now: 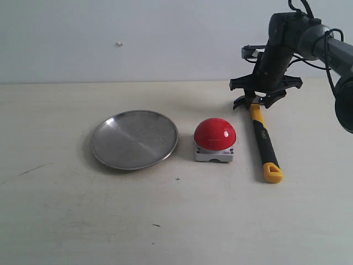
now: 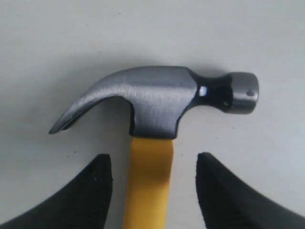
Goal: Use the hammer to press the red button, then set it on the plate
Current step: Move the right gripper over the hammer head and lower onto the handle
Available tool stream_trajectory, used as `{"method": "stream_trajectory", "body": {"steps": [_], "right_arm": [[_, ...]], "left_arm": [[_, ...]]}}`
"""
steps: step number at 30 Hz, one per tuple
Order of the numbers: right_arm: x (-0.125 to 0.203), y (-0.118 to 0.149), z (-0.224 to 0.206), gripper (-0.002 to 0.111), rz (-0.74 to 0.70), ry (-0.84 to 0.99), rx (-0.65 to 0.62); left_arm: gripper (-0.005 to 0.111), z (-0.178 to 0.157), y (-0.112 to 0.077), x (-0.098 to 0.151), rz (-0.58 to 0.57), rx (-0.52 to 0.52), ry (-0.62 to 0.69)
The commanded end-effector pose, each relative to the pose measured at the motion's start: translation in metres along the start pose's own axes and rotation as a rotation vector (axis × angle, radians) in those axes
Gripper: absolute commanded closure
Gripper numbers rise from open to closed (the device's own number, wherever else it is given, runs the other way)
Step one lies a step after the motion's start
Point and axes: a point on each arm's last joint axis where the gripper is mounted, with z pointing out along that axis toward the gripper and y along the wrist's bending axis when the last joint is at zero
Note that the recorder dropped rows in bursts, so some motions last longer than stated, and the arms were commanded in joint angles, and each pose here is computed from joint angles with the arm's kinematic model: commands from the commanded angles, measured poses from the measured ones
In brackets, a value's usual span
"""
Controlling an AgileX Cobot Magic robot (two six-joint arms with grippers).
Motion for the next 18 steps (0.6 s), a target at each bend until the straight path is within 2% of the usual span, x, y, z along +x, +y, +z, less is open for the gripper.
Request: {"method": "stream_trajectory", "body": {"steps": [1,14,18], "right_arm": [[0.001,0.000,0.007,0.055,-0.001,0.004,0.006],[0.003,0.000,0.018,0.056,0.018,0.027,-0.001],[0.003,0.000,0.018,0.066,0.018,0.027,-0.001]], "left_arm": [[0.107,-0.001,0.000,0.000,-0.006,0.001,-0.005],[0.107,-0.001,0.000,0.000,-0.006,0.001,-0.005],[0.107,-0.001,0.000,0.000,-0.006,0.001,-0.005]]}}
